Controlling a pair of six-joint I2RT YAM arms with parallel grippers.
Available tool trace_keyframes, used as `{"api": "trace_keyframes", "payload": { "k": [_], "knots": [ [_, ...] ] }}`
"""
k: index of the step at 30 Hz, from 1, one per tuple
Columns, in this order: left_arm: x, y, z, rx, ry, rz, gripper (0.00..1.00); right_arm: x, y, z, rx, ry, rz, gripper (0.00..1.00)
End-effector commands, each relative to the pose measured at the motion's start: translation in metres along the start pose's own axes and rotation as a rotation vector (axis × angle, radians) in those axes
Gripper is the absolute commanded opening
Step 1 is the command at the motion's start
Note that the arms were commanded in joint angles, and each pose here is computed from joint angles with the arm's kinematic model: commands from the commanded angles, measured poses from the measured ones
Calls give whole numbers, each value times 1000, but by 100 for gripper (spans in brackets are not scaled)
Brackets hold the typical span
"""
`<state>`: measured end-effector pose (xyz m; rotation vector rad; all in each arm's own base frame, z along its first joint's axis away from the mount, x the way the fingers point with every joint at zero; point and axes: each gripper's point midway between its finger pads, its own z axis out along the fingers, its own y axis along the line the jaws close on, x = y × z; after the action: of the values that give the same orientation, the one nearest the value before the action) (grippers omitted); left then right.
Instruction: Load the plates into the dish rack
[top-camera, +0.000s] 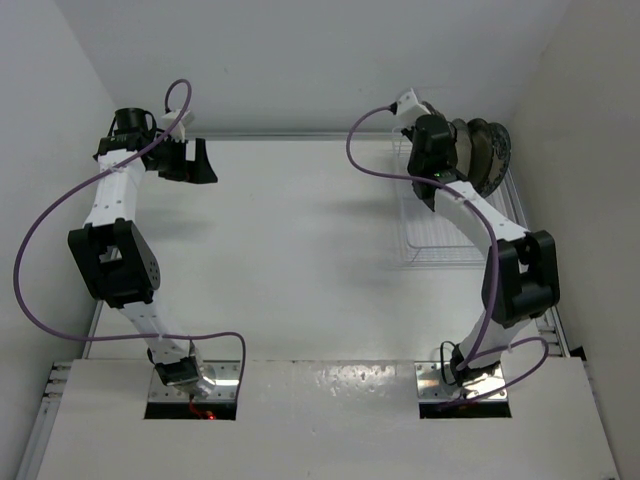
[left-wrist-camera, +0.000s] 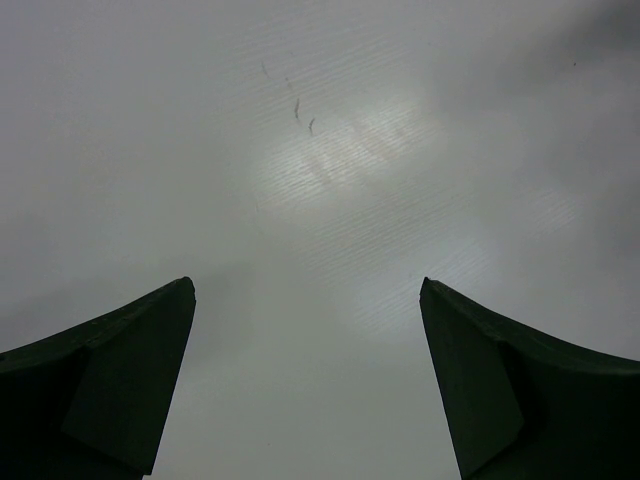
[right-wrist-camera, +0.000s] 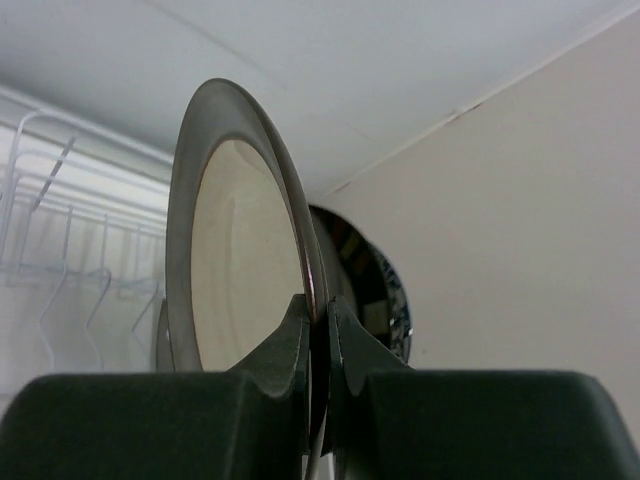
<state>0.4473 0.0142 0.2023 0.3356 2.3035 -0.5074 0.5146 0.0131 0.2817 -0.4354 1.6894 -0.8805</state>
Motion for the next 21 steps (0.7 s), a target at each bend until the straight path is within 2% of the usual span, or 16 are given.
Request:
{"api": "trace_keyframes", "payload": {
  "k": [1,5,16,21],
  "knots": [
    [-22,-4,-18,-4,-66,38,100,-30,-58,-10,197,-91,147,0],
    [-22,-4,-18,-4,-66,38,100,-20,-51,-8,203,-68,129,0],
    [-22,-4,-18,-4,-66,38,100,-44,-84,-17,290,-131,151,0],
    [-22,-4,-18,-4,-66,38,100,-42,-78,-18,289,-128,112,0]
  ]
}}
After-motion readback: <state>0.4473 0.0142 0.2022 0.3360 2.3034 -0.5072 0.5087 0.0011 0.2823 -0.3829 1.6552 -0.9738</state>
